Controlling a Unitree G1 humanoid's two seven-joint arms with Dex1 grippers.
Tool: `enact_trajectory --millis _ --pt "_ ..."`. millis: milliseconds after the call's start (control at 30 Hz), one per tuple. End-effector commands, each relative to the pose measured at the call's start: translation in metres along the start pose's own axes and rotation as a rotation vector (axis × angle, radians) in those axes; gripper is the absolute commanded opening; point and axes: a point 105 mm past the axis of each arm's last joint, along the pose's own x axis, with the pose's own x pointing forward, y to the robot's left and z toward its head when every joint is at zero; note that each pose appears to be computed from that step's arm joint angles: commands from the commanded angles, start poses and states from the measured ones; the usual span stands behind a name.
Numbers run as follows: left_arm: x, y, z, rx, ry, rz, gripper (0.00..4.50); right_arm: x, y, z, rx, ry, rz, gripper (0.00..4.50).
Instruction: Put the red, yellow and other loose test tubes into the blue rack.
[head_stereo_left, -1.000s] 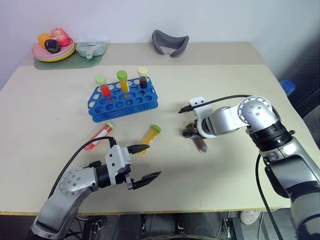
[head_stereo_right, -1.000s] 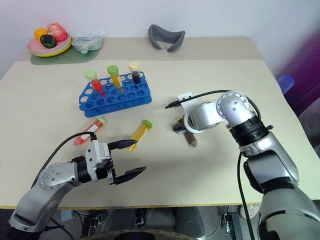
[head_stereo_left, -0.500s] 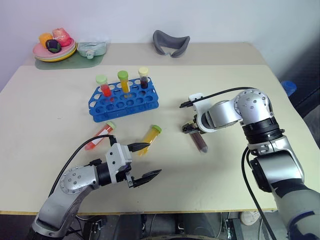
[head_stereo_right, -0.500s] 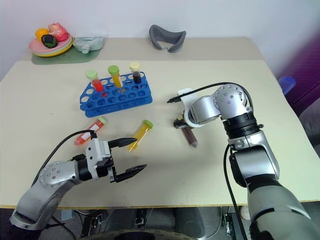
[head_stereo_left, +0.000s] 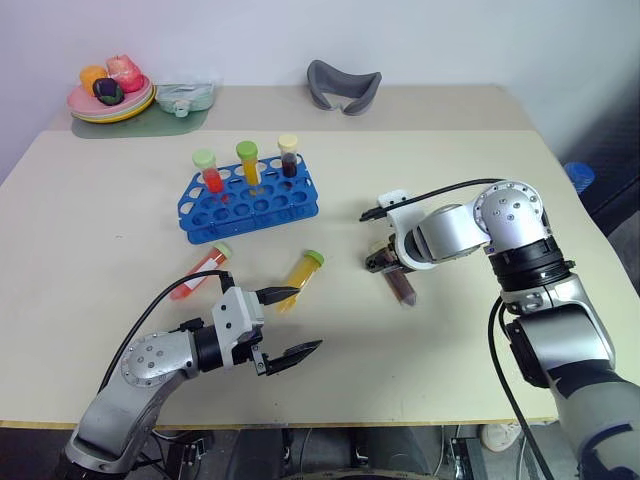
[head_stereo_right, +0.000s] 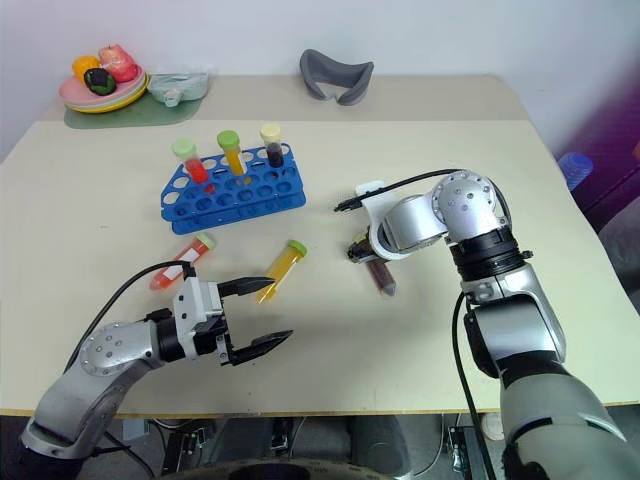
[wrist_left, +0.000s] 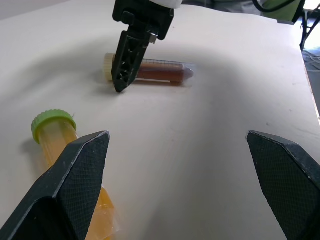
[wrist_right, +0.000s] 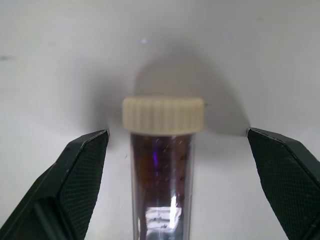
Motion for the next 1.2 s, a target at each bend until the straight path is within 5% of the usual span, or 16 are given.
enact_trajectory --millis 33,200,300,400,667,833,1100,1200 --pt "-0.002 0.000 0.006 0.034 -0.012 0.005 4.48 0.009 0.007 -0.018 -0.042 0.083 0.031 4.50" --pt "-0.001 -0.001 0.007 0.033 -0.013 0.008 4.48 0.010 0.004 -0.016 -0.025 0.089 0.020 4.50" --pt "-0.001 0.000 0.007 0.034 -0.012 0.009 4.50 0.011 0.003 -0.014 -0.020 0.089 0.014 3.74" --pt "-0.001 0.001 0.008 0.036 -0.011 0.010 4.50 0.009 0.004 -0.011 -0.017 0.078 0.013 2.38" --pt "-0.001 0.003 0.008 0.041 -0.010 0.007 4.50 0.007 0.008 -0.008 -0.024 0.068 0.034 2.38" --pt "-0.001 0.003 0.007 0.042 -0.009 0.005 4.50 0.005 0.011 -0.006 -0.039 0.051 0.041 0.86" --pt "-0.006 0.010 0.008 0.047 -0.007 0.053 4.50 -0.012 0.022 0.016 -0.084 -0.088 0.062 0.86" --pt "-0.027 0.042 0.017 0.013 -0.075 0.268 4.50 -0.051 0.035 0.064 -0.098 -0.435 0.134 0.86"
